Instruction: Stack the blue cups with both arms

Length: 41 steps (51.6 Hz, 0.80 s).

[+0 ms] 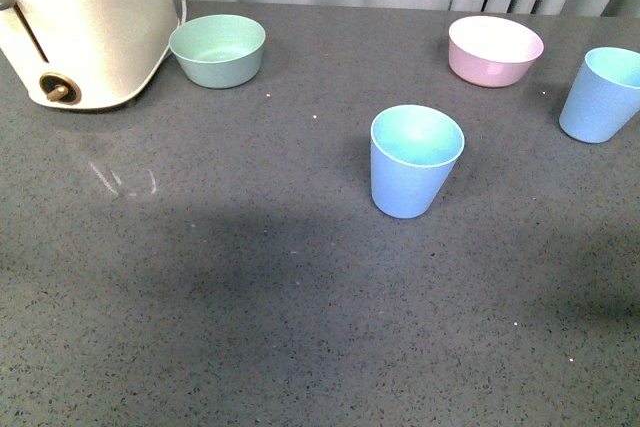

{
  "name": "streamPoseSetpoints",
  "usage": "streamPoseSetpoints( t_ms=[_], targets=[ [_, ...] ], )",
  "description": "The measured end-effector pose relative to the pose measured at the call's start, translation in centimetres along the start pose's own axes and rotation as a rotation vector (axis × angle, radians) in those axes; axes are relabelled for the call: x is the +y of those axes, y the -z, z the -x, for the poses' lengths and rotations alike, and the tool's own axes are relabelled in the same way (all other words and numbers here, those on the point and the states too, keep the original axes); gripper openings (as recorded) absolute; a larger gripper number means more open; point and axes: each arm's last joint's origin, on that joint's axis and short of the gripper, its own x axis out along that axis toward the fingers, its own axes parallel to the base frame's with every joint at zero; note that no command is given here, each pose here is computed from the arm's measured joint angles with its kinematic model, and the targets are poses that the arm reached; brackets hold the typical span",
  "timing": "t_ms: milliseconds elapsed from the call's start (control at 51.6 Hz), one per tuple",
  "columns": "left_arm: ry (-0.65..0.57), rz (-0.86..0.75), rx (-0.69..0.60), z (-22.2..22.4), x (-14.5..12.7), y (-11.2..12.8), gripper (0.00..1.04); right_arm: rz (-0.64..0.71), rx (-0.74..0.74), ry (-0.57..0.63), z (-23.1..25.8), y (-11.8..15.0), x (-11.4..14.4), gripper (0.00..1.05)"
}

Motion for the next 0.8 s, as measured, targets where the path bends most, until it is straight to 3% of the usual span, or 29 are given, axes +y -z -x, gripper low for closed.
streamPoseSetpoints(
  t_ms=[795],
  targets=[
    [0.000,0.000,-0.005,1.9,0.0,-0.1,0.02,0.000,0.000,0.000,0.0,0.0,0.0,0.96]
  ],
)
